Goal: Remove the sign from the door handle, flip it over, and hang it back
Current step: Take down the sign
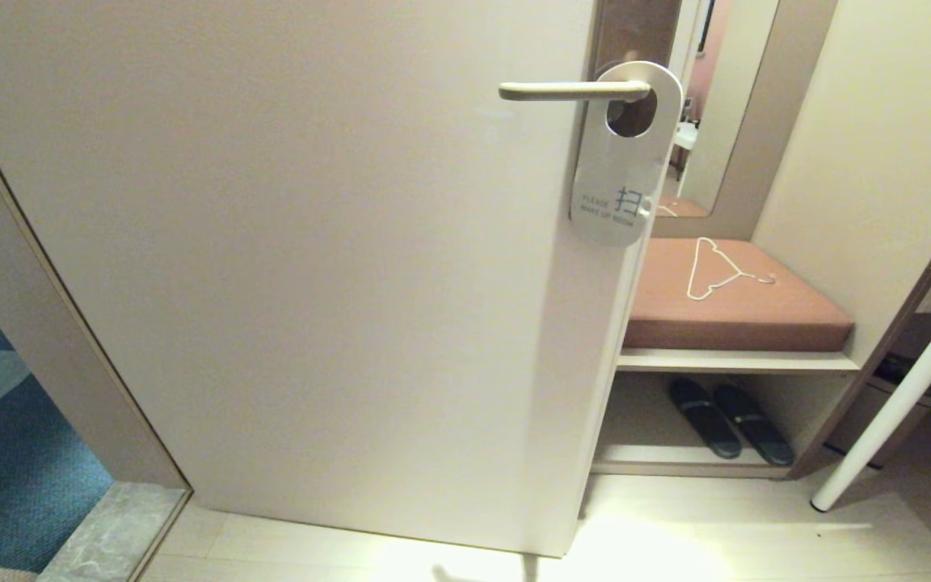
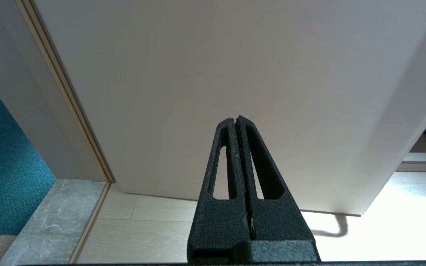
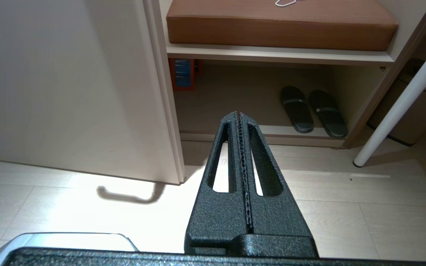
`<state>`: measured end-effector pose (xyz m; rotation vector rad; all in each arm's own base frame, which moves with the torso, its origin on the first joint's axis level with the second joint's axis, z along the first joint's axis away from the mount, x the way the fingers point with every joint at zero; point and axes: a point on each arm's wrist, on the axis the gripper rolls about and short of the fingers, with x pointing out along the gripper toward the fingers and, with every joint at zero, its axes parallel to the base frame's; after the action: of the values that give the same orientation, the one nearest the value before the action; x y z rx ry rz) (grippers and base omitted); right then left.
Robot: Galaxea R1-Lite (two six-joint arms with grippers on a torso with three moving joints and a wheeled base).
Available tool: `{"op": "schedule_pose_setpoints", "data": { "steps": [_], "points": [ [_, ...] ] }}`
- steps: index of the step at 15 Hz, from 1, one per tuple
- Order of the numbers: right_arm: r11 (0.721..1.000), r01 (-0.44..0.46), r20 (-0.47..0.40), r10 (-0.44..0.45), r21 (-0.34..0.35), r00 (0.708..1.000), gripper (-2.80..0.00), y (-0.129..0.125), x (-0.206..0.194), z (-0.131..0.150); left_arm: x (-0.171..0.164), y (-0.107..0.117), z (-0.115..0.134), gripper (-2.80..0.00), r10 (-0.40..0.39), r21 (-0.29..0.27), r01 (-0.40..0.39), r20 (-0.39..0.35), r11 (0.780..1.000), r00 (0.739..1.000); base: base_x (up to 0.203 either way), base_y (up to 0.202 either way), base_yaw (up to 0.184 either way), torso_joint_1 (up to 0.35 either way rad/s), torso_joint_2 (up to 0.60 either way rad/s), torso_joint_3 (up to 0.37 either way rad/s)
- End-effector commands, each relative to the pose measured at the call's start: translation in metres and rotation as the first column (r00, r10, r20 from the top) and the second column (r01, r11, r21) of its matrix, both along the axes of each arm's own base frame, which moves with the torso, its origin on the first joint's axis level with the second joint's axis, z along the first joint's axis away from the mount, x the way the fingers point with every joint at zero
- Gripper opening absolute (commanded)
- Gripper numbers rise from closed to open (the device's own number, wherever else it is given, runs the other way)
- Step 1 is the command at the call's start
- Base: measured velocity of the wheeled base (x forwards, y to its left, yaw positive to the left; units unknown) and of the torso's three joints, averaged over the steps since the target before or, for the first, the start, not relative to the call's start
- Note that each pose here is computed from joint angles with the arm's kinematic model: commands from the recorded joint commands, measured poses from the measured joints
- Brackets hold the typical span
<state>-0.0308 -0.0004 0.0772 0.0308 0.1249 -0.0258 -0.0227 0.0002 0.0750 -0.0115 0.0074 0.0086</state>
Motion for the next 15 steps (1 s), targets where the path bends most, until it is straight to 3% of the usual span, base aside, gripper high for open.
{"op": "schedule_pose_setpoints", "data": {
  "steps": [1,15],
  "points": [
    [1.000,0.000,-0.002,0.001,0.000,1.000,-2.80,0.0000,0.0000,0.0000,0.0001,0.0000,-0.0001,-2.80,0.001,-0.001,-0.001,-0.002,1.000,1.000,0.000,0.000,0.000,0.000,0.00,0.000],
    [1.000,-0.006,-0.002,0.006,-0.001,1.000,-2.80,0.0001,0.0000,0.0000,0.0001,0.0000,0.0000,-2.80,0.001,-0.001,-0.001,-0.001,1.000,1.000,0.000,0.000,0.000,0.000,0.00,0.000]
  ]
}}
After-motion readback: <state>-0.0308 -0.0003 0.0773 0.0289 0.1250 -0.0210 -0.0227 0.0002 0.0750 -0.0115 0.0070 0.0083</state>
